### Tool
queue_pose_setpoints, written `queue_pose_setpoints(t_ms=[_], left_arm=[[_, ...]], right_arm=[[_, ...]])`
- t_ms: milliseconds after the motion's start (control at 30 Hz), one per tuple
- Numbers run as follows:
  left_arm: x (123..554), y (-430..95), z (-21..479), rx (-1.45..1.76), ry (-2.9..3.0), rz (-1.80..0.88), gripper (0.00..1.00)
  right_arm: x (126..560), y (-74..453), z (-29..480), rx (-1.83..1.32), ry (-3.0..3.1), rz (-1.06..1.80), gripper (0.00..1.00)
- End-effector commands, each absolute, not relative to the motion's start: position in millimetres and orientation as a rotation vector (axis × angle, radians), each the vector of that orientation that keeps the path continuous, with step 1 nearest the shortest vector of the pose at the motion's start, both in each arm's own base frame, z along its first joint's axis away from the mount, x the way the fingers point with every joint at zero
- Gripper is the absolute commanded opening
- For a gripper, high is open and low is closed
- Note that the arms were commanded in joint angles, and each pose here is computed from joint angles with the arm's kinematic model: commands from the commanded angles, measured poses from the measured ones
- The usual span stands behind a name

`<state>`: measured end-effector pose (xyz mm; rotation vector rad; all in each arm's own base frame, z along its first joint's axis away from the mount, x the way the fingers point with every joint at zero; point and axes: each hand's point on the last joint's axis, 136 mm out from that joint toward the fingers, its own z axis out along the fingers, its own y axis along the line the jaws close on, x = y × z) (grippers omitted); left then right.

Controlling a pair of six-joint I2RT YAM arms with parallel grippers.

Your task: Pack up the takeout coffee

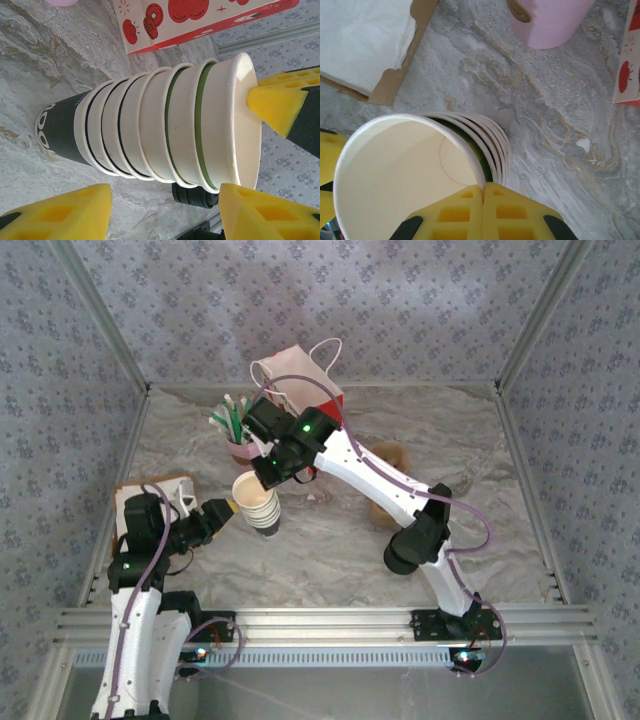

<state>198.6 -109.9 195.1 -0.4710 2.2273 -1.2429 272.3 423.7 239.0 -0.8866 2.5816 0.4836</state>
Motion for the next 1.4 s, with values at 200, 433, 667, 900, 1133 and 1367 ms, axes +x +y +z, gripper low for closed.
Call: queue_pose_setpoints(t_ms=[200, 433, 667, 900, 1133, 1367], left_arm=[[195.1, -110.4, 200.4, -0.437, 2.227, -1.24, 0.59], [194.5, -110.3, 203.8, -0.433, 2.226, -1.237, 0.59], [194.8, -109.4, 211.9, -0.424, 2.221, -1.224, 0.59], [192.8, -106.5, 226.4, -0.415, 2.225, -1.184, 0.62], [192.8, -98.0, 266.1, -0.372, 2.196, -1.079, 0.87], [194.0, -97.4, 314.4, -0.291, 2.168, -1.036, 1.0]], right_arm=[[269.0, 425.5, 279.2, -0.826, 2.534, 0.66, 0.01], [272.4, 418.7, 297.1, -0.797, 2.502, 0.699, 0.01], [274.0, 407.8, 325.7, -0.769, 2.448, 0.748, 0.01], [270.6, 382.8, 367.5, -0.739, 2.359, 0.784, 0.01], [256.9, 342.8, 400.5, -0.72, 2.279, 0.783, 0.01], [236.5, 292.9, 383.3, -0.671, 2.294, 0.777, 0.02]])
